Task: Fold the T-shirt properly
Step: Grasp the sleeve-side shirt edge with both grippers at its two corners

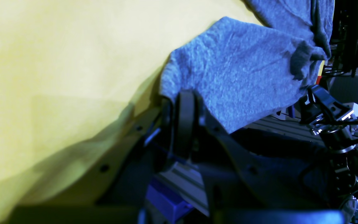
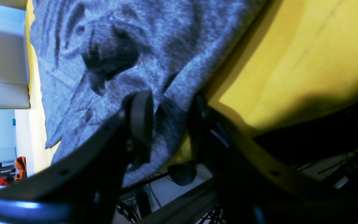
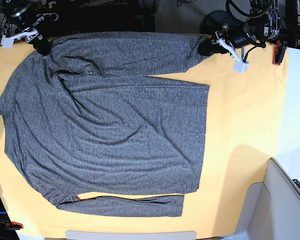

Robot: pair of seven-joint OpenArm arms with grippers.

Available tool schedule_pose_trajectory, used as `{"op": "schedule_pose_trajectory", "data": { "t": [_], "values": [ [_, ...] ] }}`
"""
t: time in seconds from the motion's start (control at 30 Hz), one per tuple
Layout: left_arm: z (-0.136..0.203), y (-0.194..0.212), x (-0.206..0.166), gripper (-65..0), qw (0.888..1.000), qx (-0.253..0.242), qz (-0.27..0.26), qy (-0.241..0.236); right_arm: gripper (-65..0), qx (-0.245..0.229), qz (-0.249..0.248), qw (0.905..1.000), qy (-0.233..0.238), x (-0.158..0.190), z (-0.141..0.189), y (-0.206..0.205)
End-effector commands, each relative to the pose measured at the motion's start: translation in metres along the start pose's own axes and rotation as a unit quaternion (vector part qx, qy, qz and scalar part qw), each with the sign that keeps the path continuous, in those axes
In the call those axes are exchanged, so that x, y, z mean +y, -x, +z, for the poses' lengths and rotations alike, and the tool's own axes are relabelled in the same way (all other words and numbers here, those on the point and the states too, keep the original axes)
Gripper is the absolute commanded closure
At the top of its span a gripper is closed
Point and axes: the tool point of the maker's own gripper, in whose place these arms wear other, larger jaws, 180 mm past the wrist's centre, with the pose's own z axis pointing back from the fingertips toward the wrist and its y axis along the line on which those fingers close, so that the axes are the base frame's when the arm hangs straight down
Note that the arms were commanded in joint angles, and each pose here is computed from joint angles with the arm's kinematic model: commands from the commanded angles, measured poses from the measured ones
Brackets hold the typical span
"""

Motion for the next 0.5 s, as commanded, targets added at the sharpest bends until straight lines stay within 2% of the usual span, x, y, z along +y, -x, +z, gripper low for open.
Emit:
{"op": "schedule_pose_trajectory", "data": {
  "t": [0.0, 0.07, 0.27, 0.47],
  "values": [
    [0.003, 0.000, 0.001, -0.2, 1.000, 0.007, -0.008, -0.006, -12.3, 0.042, 0.006, 0.9978, 0.051, -0.022, 0.008, 0.014],
    [0.003, 0.000, 0.001, -0.2, 1.000, 0.007, -0.008, -0.006, 0.0, 0.044, 0.006, 0.9978, 0.050, -0.021, 0.007, 0.016],
    [0.004, -0.001, 0.002, -0.2, 1.000, 0.005, -0.008, -0.006, -0.2, 0.044, 0.013, 0.9977, 0.050, -0.021, 0.007, 0.012],
    [0.005, -0.004, 0.000, -0.2, 1.000, -0.001, -0.009, -0.003, -0.2, 0.029, 0.067, 0.9958, 0.054, -0.010, 0.017, -0.013]
  ]
}}
